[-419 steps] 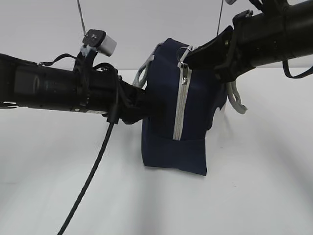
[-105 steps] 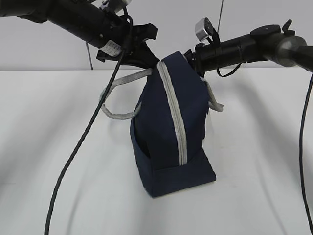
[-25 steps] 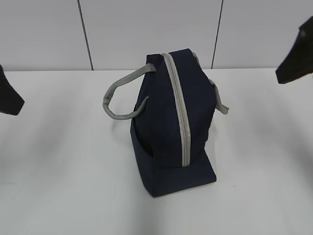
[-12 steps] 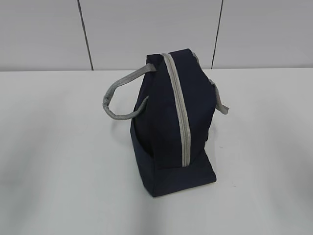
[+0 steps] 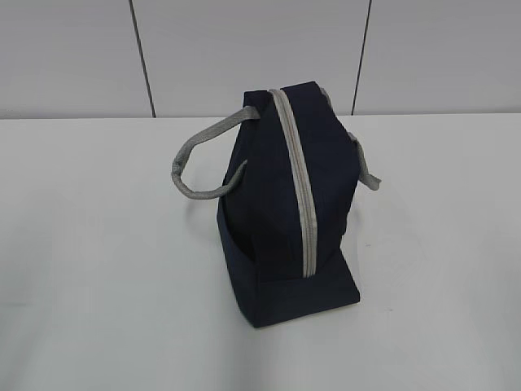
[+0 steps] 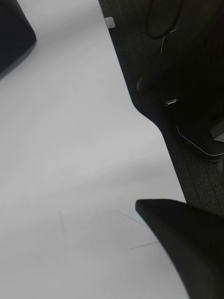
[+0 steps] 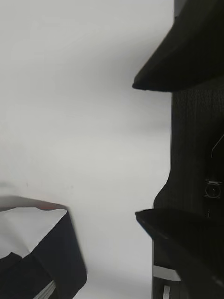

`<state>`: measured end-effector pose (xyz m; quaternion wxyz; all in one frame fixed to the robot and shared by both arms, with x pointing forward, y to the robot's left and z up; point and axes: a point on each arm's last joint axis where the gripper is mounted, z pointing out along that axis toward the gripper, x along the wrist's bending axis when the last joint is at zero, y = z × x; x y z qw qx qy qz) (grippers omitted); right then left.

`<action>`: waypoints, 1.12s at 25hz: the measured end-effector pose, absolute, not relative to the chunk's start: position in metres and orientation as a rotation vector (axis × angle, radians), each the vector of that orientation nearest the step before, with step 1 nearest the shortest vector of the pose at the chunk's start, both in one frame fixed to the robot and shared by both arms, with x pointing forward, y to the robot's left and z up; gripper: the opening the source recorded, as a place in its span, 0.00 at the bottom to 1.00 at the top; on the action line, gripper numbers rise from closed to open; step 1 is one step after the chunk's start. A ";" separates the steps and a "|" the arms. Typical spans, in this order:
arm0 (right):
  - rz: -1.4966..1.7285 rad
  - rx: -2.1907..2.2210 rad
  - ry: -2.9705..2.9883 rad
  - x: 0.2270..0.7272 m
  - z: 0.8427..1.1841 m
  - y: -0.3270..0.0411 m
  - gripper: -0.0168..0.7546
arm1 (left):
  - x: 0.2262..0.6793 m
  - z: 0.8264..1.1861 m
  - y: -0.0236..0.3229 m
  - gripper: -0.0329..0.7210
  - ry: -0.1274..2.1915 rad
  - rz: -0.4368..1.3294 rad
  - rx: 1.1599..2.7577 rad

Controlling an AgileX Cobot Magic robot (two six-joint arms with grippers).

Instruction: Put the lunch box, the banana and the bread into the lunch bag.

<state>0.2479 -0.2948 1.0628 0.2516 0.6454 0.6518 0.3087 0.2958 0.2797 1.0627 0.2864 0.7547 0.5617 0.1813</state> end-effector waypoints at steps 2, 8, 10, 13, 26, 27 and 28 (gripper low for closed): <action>0.835 1.749 1.760 0.239 1.056 -0.296 0.77 | 0.289 1.057 0.282 0.66 1.494 0.493 2.006; 0.816 1.705 1.695 0.234 1.051 -0.302 0.77 | 0.281 1.050 0.287 0.66 1.478 0.535 1.989; 0.792 1.683 1.668 0.237 1.051 -0.305 0.77 | 0.282 1.050 0.287 0.66 1.478 0.545 1.991; 0.763 1.656 1.639 0.240 1.050 -0.308 0.77 | 0.282 1.050 0.287 0.66 1.479 0.551 1.993; 0.770 1.644 1.627 0.242 1.049 -0.309 0.77 | 0.282 1.050 0.288 0.66 1.478 0.552 1.992; 0.770 1.644 1.627 0.242 1.049 -0.309 0.77 | 0.282 1.050 0.288 0.66 1.478 0.552 1.992; 0.770 1.644 1.627 0.242 1.049 -0.309 0.77 | 0.282 1.050 0.288 0.66 1.478 0.552 1.992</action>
